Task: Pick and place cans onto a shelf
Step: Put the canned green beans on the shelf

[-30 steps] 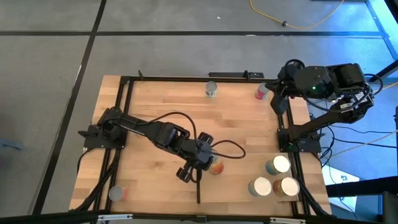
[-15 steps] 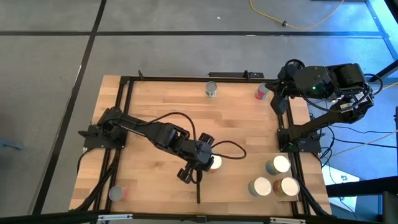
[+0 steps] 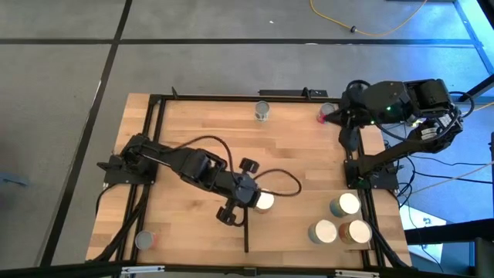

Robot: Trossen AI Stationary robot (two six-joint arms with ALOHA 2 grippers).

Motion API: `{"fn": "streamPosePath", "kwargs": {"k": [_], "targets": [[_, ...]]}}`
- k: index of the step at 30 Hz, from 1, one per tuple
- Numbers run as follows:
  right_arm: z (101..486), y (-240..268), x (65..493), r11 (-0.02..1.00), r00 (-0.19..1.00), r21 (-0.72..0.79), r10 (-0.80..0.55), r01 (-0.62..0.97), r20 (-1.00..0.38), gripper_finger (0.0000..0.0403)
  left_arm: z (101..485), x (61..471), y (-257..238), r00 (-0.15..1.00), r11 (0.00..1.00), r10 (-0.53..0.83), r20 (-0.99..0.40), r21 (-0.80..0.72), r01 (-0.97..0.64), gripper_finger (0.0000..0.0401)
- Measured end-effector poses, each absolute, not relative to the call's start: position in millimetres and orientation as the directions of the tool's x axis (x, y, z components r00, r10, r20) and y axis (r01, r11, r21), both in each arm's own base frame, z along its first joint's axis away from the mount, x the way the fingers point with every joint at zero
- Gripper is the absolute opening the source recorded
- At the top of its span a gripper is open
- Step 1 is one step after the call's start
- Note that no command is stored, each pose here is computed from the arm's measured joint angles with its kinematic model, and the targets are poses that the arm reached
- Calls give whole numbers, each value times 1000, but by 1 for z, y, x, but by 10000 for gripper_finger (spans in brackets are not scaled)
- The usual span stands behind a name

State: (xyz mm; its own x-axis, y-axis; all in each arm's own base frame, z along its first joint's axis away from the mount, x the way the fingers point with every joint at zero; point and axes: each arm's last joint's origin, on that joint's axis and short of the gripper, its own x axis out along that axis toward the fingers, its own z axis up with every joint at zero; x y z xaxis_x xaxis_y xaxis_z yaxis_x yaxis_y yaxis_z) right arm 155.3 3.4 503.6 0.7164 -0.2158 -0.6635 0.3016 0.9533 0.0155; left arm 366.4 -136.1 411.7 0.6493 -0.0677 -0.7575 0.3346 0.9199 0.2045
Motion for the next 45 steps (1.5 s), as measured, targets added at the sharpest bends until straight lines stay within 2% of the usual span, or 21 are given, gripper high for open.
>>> {"fn": "streamPosePath", "kwargs": {"k": [5, 13, 18, 25, 33, 45], "targets": [[495, 15, 183, 989, 701, -1, -104, 145, -705, 6, 430, 349, -129, 641, 934, -52, -766, 190, 303, 3], [478, 41, 238, 999, 695, -24, 5, -32, -719, 6, 440, 318, -107, 550, 973, 46, -834, 162, 165, 1], [461, 56, 273, 995, 679, -31, 44, -98, -733, 6, 446, 302, -101, 517, 980, 54, -854, 144, 136, 0], [432, 75, 318, 982, 637, -23, 105, -190, -764, 6, 465, 281, -96, 571, 986, 28, -820, 118, 121, 0], [414, 96, 355, 948, 666, 54, 260, -313, -700, 6, 485, 254, -87, 632, 988, 24, -774, 113, 101, 0], [368, 109, 397, 944, 597, 133, 297, -303, -745, 6, 498, 234, -81, 676, 993, 31, -736, 102, 65, 0]]}}
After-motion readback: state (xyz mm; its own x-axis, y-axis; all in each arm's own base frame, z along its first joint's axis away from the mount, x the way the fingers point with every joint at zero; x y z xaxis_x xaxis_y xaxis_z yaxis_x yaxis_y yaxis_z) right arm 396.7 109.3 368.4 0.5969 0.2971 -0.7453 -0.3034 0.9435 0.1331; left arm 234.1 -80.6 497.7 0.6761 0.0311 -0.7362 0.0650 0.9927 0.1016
